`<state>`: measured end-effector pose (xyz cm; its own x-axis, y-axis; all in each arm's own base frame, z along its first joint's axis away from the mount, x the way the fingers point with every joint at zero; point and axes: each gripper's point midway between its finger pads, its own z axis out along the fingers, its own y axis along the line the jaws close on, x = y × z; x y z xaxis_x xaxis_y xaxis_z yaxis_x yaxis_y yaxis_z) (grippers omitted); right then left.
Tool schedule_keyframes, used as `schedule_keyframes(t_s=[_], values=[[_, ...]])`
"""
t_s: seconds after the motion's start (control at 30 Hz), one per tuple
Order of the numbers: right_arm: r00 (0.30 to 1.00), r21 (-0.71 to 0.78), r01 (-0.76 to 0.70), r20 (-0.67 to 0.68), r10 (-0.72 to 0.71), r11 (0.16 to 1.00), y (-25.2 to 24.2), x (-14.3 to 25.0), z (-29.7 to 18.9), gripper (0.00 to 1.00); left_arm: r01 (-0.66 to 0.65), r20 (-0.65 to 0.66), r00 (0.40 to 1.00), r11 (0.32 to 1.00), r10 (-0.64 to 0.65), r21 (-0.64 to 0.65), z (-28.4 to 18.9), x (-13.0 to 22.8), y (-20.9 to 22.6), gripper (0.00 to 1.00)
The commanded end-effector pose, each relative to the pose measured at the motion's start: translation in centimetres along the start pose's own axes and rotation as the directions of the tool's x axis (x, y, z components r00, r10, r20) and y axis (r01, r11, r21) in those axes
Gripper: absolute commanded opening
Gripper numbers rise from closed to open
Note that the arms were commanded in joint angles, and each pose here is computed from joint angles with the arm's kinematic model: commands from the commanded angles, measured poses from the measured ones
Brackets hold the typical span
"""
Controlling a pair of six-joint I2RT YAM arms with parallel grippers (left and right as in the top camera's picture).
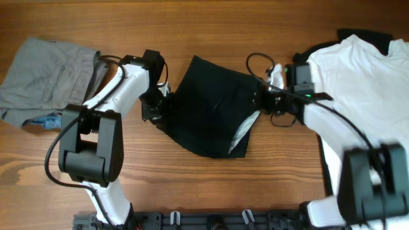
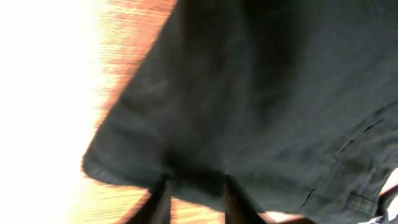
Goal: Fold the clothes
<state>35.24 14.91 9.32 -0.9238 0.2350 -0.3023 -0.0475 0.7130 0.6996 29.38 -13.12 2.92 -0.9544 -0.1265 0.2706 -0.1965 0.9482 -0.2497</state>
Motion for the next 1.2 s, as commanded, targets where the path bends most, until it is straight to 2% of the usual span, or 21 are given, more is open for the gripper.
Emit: schedule_keyframes(t_s=[0.0,0.17,0.3,0.47,0.53,0.67,0.77,0.83,0.9,1.07,1.17], values=[[0.975,-0.053,0.18,0.146,-0.171,0.982,4.7,-1.9,-4.4,0.19,0.088,0.02,0.996,0.996,-0.088,0.003,1.9,0.4,0.0,0.05],[0.944,-0.059,0.247,0.239,-0.227,0.967,7.3,-2.5,-7.6,0.21,0.378,0.061,0.924,0.926,-0.378,0.019,5.3,0.1,2.7,0.04],[0.95,-0.034,0.24,0.213,-0.227,0.97,6.8,-1.6,-7.8,0.22,0.419,0.133,0.89,0.898,-0.435,0.132,4.7,-3.2,3.7,0.04],[0.951,0.102,0.262,0.141,-0.274,0.96,3.1,-1.1,-6.1,0.22,0.213,0.265,0.899,0.875,-0.35,0.435,0.1,-9.7,0.2,0.08],[0.957,0.119,0.257,0.11,-0.27,0.959,2.0,-1.0,-5.2,0.22,0.103,0.336,0.896,0.874,-0.288,0.475,-2.3,-11.4,-0.9,0.1],[0.968,0.127,0.232,0.07,-0.242,0.964,0.2,-1.0,-3.1,0.22,-0.059,0.447,0.88,0.899,-0.158,0.434,-6.3,-13.2,-2.5,0.18],[0.972,0.129,0.225,0.038,-0.232,0.966,-1.1,-0.9,-1.3,0.2,-0.117,0.473,0.876,0.907,-0.098,0.404,-9.7,-13.5,-3.8,0.27],[0.96,0.105,0.278,0.003,-0.279,0.955,-1.4,-0.3,-0.1,0.2,-0.135,0.473,0.878,0.911,-0.071,0.389,-11.6,-13.1,-4.4,0.33],[0.949,0.064,0.316,-0.038,-0.314,0.947,-1.4,0.5,1.5,0.2,-0.142,0.444,0.895,0.921,-0.037,0.363,-13.8,-11.4,-5.1,0.4],[0.956,0.192,0.292,-0.071,-0.283,0.937,-4.7,0.7,3.8,0.22,-0.06,0.325,0.944,0.941,-0.055,0.334,-14.2,-7.5,-4.3,0.65],[0.964,0.2,0.261,-0.114,-0.242,0.944,-6.3,1.8,5.0,0.22,0.004,0.244,0.966,0.948,-0.086,0.318,-13.5,-5.8,-3.4,0.77]])
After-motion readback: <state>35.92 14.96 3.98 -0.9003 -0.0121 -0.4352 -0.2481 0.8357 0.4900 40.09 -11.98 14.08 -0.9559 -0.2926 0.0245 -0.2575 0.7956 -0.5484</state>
